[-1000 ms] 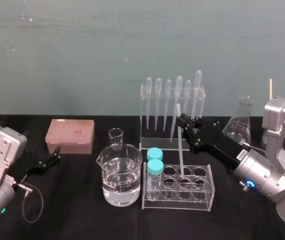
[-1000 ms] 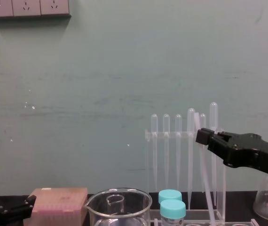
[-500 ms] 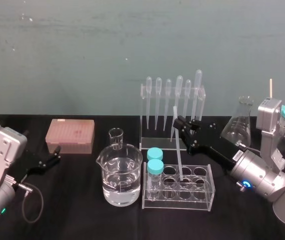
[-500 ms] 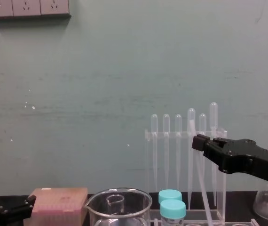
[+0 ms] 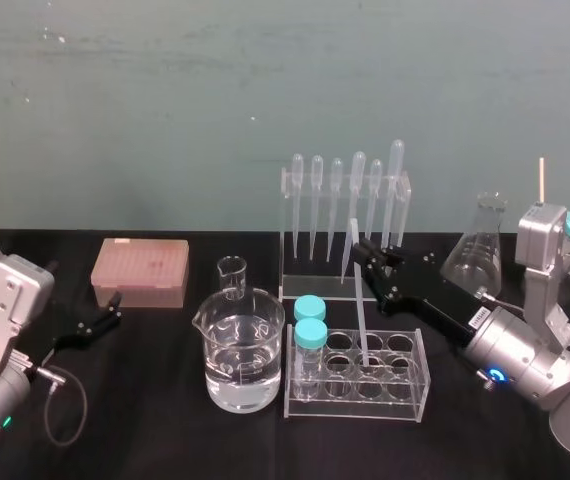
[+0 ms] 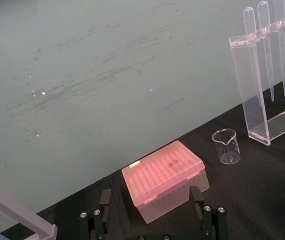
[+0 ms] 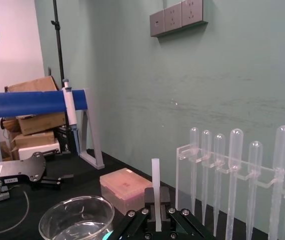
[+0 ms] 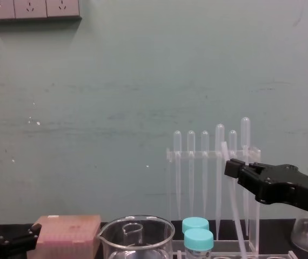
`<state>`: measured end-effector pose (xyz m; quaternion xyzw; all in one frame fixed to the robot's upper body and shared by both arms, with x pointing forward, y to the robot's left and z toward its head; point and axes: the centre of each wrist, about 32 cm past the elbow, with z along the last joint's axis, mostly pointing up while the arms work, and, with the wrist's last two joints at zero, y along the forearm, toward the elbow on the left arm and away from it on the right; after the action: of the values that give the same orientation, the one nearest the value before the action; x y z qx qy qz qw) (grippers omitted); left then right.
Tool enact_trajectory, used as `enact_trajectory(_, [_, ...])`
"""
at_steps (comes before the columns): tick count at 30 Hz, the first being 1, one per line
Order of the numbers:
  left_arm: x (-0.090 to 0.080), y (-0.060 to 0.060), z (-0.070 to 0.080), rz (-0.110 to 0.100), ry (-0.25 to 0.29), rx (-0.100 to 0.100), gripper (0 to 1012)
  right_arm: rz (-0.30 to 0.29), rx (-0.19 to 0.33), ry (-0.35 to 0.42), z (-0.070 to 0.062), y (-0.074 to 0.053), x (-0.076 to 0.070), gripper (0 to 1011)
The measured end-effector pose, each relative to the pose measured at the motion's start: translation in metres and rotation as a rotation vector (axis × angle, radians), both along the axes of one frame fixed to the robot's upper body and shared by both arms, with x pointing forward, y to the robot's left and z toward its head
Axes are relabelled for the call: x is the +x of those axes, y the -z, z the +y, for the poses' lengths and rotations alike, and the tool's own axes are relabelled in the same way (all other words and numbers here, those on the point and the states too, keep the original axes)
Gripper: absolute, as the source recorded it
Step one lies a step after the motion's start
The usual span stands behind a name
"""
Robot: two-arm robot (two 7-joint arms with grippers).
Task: Pick up the stirring rod with one hand, then place it down.
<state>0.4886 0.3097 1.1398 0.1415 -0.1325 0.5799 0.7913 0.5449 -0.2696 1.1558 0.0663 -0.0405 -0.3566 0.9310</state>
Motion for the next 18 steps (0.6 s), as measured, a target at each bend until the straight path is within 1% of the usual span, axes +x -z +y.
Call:
enact_trajectory(7, [0.0, 0.0, 0.0, 0.0, 0.0, 0.0, 1000, -0.004, -0.002, 0.008, -0.002, 0.0044, 0.0002, 57])
enact_trajectory(18, [0.0, 0.0, 0.0, 0.0, 0.0, 0.0, 1000, 0.015, -0.007, 0.007, -0.002, 0.0078, -0.0006, 57])
